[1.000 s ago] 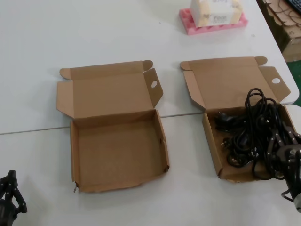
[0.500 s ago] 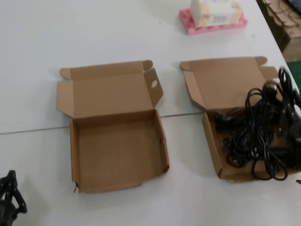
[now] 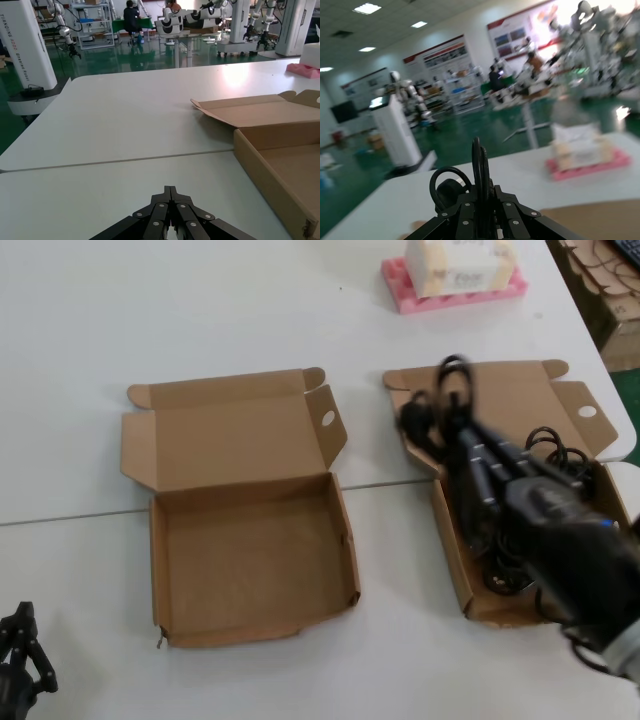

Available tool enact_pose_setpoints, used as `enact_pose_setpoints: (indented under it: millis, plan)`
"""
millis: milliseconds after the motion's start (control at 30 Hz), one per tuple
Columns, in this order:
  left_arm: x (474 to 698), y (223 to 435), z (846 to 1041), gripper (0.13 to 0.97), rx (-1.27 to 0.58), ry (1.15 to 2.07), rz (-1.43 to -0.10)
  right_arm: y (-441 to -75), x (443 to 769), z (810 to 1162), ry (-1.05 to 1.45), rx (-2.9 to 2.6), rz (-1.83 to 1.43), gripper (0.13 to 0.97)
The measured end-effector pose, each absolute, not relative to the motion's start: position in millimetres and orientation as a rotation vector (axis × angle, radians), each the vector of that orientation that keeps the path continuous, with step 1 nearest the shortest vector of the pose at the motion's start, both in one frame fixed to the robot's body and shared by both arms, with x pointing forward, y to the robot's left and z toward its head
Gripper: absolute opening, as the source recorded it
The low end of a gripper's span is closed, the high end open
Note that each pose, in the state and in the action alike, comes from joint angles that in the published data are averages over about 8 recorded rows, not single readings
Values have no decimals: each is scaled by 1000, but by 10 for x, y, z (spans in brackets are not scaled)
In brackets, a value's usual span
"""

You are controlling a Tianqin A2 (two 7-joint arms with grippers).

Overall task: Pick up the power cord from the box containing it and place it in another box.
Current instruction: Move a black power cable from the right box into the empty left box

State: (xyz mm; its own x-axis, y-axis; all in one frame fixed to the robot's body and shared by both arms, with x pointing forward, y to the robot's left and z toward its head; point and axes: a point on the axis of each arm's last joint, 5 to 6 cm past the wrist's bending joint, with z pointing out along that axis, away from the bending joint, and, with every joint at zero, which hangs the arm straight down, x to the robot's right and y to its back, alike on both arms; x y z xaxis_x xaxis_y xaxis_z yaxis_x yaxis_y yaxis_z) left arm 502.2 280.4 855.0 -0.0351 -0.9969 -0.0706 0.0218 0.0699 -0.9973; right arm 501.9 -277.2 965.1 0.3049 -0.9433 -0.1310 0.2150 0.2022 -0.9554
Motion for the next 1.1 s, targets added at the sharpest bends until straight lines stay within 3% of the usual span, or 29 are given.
enact_pose_setpoints:
  millis: [400,900,1100]
  plan:
    - [5022,2804,8550,163,-1125,1253,-1193,-2177,5297,9449,921,-1096,-640,204]
    - [5022,2804,8550,163,-1125,1253,-1193,-1730,5625,9238,933,-1117,-654,204]
    - [5022,2804,8550,163,-1125,1253,-1193,-1626,5728,9223,944,-1136,-654,247]
